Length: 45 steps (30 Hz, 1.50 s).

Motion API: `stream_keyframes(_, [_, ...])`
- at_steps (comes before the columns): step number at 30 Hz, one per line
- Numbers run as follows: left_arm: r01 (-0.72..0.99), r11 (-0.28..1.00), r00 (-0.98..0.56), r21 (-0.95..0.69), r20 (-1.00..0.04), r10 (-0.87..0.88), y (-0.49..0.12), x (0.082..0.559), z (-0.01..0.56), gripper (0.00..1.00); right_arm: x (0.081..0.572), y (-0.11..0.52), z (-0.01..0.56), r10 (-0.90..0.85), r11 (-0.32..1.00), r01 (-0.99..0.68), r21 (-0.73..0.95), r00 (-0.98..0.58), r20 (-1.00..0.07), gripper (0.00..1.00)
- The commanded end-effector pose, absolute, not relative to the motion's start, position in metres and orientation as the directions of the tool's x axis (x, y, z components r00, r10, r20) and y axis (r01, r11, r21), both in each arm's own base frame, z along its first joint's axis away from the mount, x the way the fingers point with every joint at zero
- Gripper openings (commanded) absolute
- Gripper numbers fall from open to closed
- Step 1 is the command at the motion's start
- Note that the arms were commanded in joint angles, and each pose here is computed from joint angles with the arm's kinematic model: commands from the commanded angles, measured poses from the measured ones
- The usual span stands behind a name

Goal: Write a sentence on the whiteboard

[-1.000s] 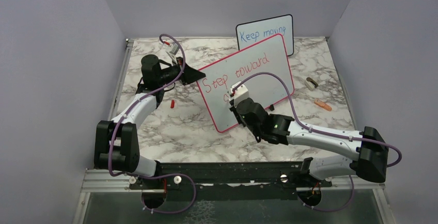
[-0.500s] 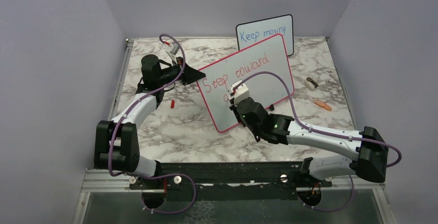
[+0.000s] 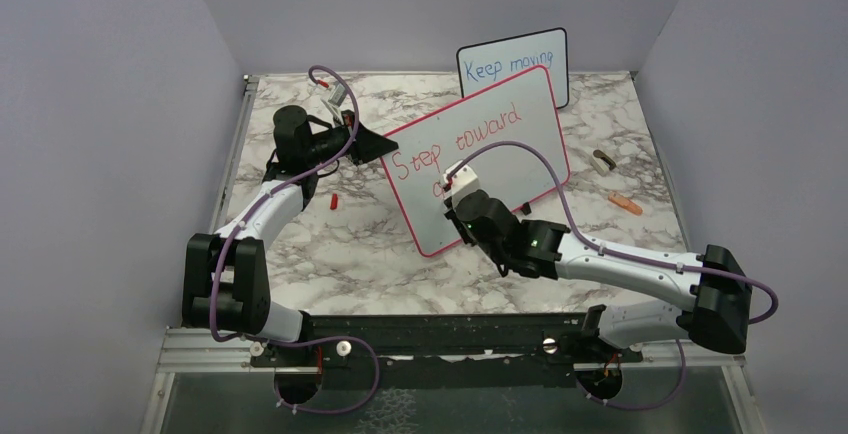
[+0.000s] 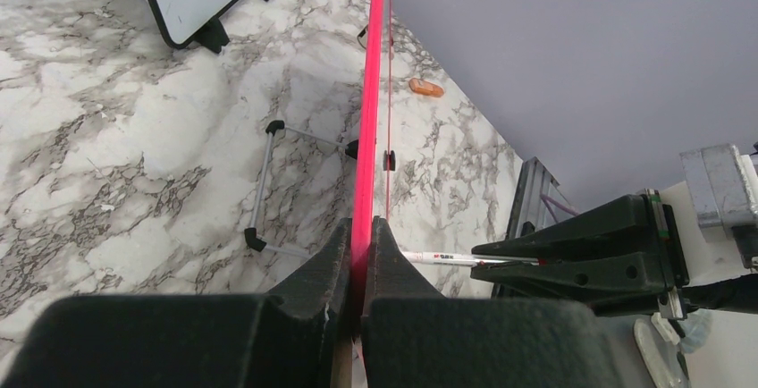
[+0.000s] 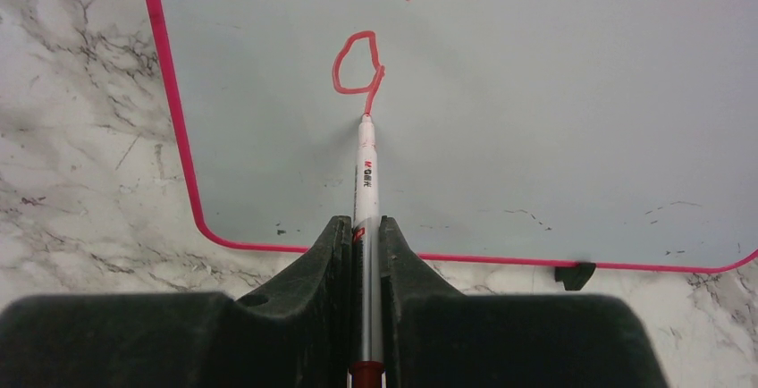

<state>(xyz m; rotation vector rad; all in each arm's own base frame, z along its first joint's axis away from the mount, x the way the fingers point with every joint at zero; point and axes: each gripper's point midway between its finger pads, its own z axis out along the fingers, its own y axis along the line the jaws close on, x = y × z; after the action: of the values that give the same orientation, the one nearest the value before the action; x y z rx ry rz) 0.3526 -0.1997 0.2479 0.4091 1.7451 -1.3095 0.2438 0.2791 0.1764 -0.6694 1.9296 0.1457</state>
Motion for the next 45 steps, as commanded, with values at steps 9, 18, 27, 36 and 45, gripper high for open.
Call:
stream_keyframes(9, [0.672,0.399,-0.59,-0.625,-0.776,-0.223,-0.197,0.351,0.237,0.0,0.228,0.284,0.162,-0.44,0.795,-0.583,-0.169,-0.362,-0.821,0.0])
stream_keyframes(18, [0.672,0.398,-0.59,-0.625,-0.776,-0.223,-0.197,0.351,0.237,0.0,0.234,0.3,0.178,-0.357,0.805,-0.583,-0.11,-0.328,-0.875,0.0])
stream_keyframes(27, [0.672,0.397,-0.591,-0.626,-0.775,-0.221,-0.197,0.351,0.237,0.0,0.238,0.295,0.2,-0.26,0.84,-0.539,-0.062,-0.3,-0.918,0.0])
stream_keyframes(36, [0.672,0.395,-0.593,-0.627,-0.775,-0.219,-0.198,0.35,0.236,0.0,0.249,0.267,0.212,-0.242,0.894,-0.432,-0.116,-0.25,-0.937,0.0])
stream_keyframes(45, [0.67,0.393,-0.597,-0.629,-0.772,-0.217,-0.198,0.351,0.235,0.0,0.257,0.276,0.213,-0.241,0.894,-0.429,-0.128,-0.222,-0.945,0.0])
